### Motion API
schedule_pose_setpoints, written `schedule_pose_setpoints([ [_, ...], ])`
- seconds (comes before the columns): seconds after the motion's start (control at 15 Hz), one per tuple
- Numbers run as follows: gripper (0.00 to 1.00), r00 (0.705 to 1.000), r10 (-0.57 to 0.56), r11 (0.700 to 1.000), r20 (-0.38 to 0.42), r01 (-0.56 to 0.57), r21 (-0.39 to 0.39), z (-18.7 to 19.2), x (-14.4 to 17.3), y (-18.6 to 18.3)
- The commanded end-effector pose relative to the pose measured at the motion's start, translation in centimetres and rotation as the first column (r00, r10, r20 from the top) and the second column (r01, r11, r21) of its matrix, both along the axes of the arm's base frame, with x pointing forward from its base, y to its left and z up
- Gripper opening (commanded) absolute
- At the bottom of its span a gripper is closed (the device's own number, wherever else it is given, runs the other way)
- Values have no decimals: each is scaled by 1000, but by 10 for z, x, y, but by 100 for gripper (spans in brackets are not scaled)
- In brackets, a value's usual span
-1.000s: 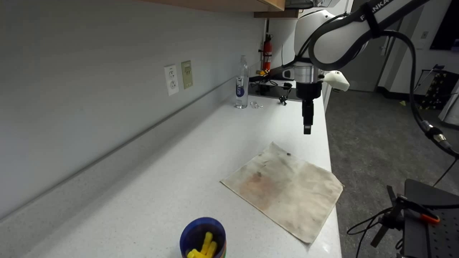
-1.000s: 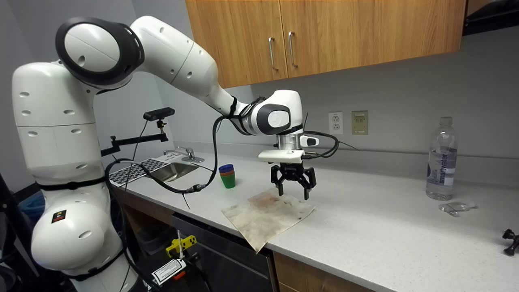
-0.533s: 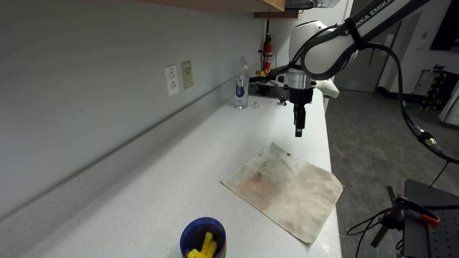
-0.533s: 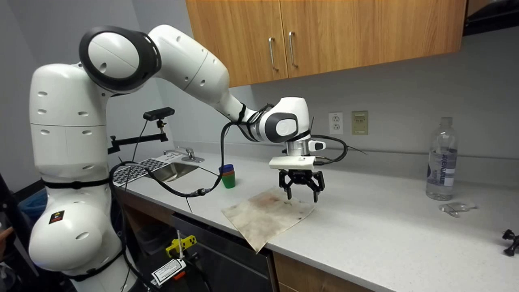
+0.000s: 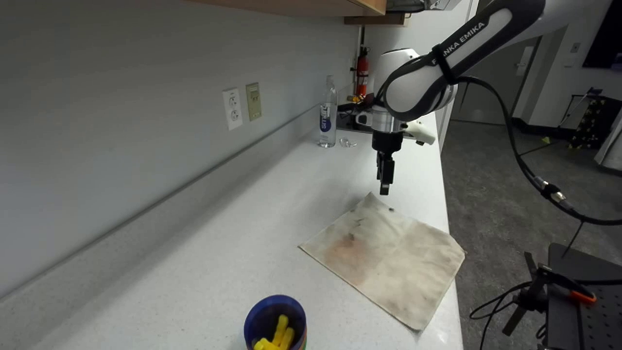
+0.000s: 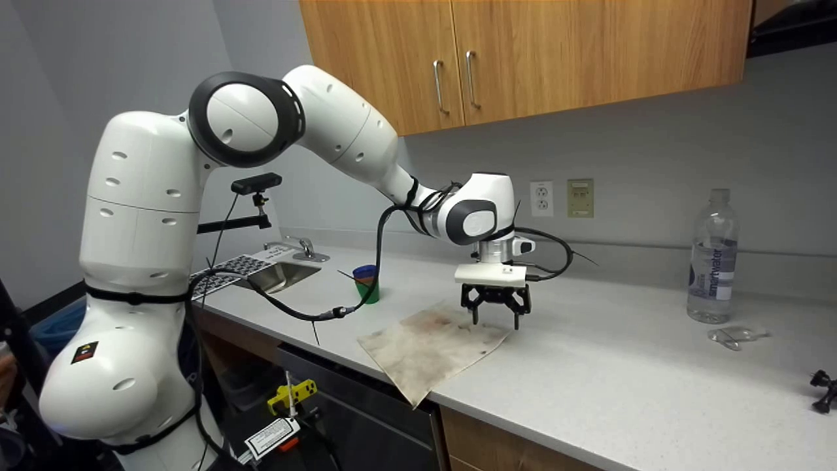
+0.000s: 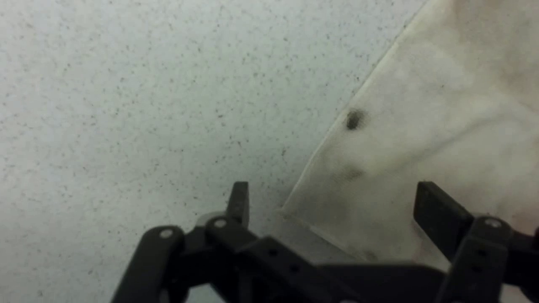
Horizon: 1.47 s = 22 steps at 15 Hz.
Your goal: Fold the white towel
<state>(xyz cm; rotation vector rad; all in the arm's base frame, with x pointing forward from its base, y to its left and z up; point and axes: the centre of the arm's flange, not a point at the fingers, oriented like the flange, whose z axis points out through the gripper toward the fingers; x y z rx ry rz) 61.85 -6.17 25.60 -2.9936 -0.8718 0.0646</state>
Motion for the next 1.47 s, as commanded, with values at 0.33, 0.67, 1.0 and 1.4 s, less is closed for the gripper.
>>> schedule_pose_setpoints([
  [0.33, 100, 1000, 4, 1000, -10, -4, 5, -17, 15, -7],
  [0.67, 100, 999, 7, 1000, -46, -7, 15, -48, 22, -13],
  [1.0, 100, 998, 26, 999, -57, -25, 20, -61, 33, 0],
  [1.4, 98, 999, 24, 999, -49, -22, 45, -65, 41, 26],
])
